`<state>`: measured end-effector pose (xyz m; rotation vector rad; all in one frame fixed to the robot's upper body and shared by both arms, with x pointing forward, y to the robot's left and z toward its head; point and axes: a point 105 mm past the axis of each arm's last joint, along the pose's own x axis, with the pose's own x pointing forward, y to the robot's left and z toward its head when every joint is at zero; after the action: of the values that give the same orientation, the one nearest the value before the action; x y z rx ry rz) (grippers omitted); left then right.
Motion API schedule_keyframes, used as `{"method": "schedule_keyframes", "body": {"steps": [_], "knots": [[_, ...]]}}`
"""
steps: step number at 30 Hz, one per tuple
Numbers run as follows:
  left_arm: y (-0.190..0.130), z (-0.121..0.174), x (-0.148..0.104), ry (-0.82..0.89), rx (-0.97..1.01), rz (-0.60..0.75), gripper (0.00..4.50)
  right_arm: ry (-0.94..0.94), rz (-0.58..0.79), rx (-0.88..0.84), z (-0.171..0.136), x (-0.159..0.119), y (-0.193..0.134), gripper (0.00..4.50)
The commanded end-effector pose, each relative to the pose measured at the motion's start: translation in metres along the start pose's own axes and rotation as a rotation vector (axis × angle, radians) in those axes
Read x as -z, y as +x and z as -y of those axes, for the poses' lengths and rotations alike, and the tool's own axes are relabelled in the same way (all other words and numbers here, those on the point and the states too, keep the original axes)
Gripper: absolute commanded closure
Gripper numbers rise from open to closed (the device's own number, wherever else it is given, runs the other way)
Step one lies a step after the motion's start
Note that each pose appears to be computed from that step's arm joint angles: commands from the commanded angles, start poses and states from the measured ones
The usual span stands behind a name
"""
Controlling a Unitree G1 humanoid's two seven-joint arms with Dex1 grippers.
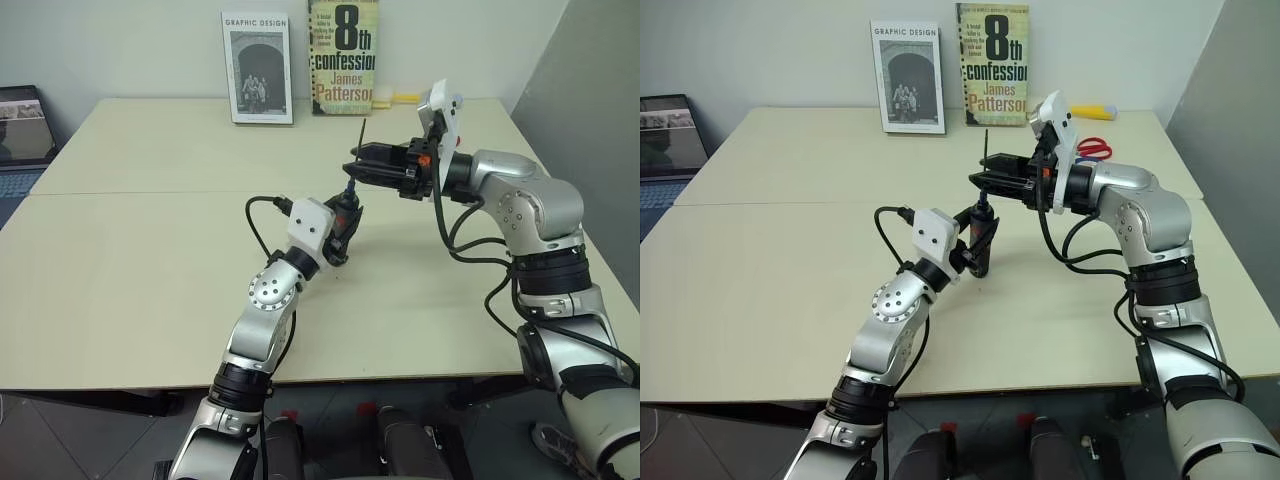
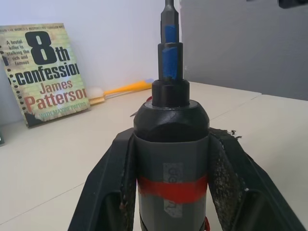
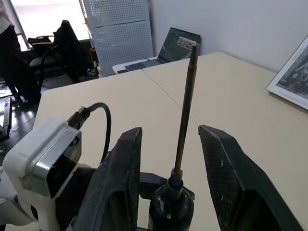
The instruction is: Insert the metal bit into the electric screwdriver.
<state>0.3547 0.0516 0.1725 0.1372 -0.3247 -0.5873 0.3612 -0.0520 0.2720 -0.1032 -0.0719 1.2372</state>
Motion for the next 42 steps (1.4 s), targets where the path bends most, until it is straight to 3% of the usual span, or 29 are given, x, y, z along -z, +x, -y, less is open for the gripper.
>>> {"method": "schedule_keyframes", "body": {"steps": [1,5,16,21,24,26,30,34,42], "knots": [[-0.002,-0.015,-0.002,0.024,-0.048,-0.002,2.86,-0.066,0.023,-0.006,-0.004,-0.013,-0.004,2.23],[-0.003,-0.015,-0.002,0.024,-0.051,-0.001,2.86,-0.07,0.014,-0.012,-0.005,-0.011,-0.004,1.44],[-0.004,-0.017,-0.005,0.031,-0.05,0.006,2.86,-0.107,-0.041,0.062,0.002,-0.006,-0.027,1.42],[-0.002,-0.026,-0.038,0.148,-0.036,0.073,2.86,-0.196,-0.154,0.066,-0.009,0.0,-0.059,1.42],[0.0,-0.034,-0.067,0.33,0.008,0.094,2.86,-0.245,-0.224,0.056,-0.021,0.005,-0.08,1.42],[0.001,-0.037,-0.07,0.425,0.045,0.065,2.86,-0.256,-0.253,0.049,-0.028,0.008,-0.087,1.42],[-0.001,-0.049,-0.055,0.628,0.14,-0.068,2.86,-0.282,-0.326,0.034,-0.043,0.018,-0.1,1.42],[-0.007,-0.054,-0.011,0.845,0.292,-0.281,2.86,-0.34,-0.411,0.055,-0.049,0.029,-0.112,1.42],[-0.006,-0.032,0.035,0.911,0.457,-0.421,2.86,-0.368,-0.484,0.075,-0.052,0.041,-0.124,1.42]]}}
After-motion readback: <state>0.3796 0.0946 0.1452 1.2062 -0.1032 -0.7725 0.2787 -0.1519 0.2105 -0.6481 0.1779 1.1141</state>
